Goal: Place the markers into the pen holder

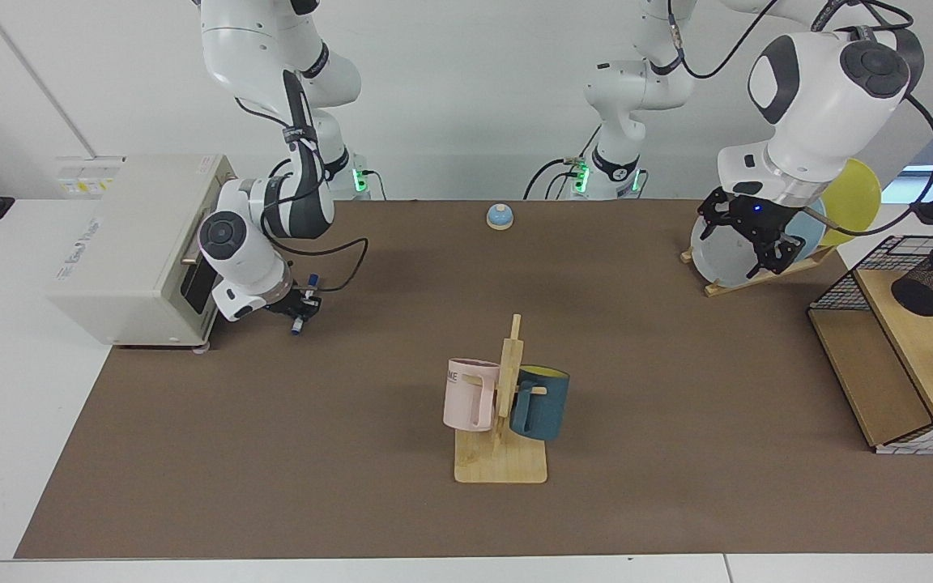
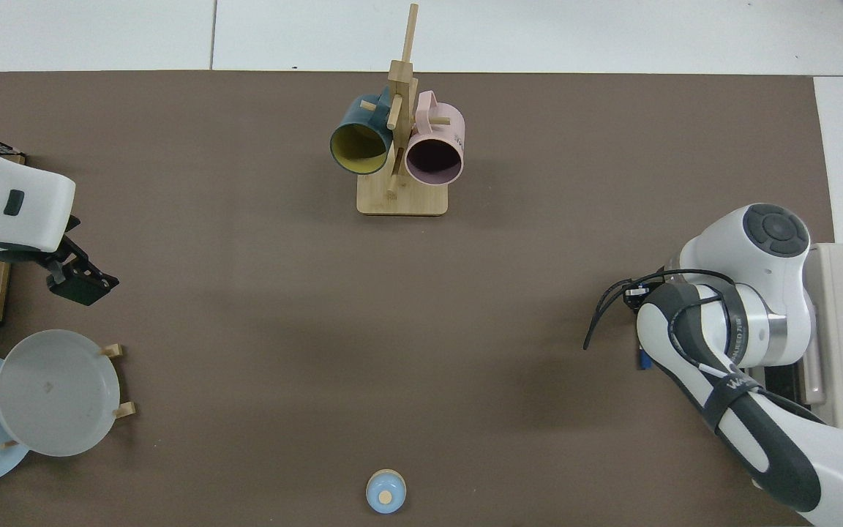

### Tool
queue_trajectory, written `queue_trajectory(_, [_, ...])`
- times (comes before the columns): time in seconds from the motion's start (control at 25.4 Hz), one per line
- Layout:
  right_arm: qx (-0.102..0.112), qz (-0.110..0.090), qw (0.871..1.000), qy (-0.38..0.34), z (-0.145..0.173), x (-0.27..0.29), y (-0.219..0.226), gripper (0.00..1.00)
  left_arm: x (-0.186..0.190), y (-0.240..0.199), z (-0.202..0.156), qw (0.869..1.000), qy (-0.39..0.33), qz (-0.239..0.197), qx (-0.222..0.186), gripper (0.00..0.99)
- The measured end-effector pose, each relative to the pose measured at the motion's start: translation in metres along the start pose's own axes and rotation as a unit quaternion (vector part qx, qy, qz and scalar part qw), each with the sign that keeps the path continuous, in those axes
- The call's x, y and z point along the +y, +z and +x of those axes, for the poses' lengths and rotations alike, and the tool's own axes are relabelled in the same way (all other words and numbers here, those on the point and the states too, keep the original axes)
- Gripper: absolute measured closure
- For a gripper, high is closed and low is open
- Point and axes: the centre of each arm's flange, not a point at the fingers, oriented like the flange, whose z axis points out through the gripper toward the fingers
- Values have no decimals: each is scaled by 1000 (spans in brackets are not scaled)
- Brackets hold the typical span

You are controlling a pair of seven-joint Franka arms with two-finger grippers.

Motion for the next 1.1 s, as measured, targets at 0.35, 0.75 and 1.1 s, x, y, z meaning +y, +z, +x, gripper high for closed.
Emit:
queue_trajectory(0.35, [-21,70,991,111,-13,-50,-79,833,1,-2,5,997,79,6,8,0])
queue_trajectory(0.75, [-57,166,951,255,-47,-111,-130,833,12,-4,22,983,185,7,15,0])
queue_trajectory(1.1, [-126,215,894,372,-84,-190,-163,833,50,-22,54,975,223,7,18,0])
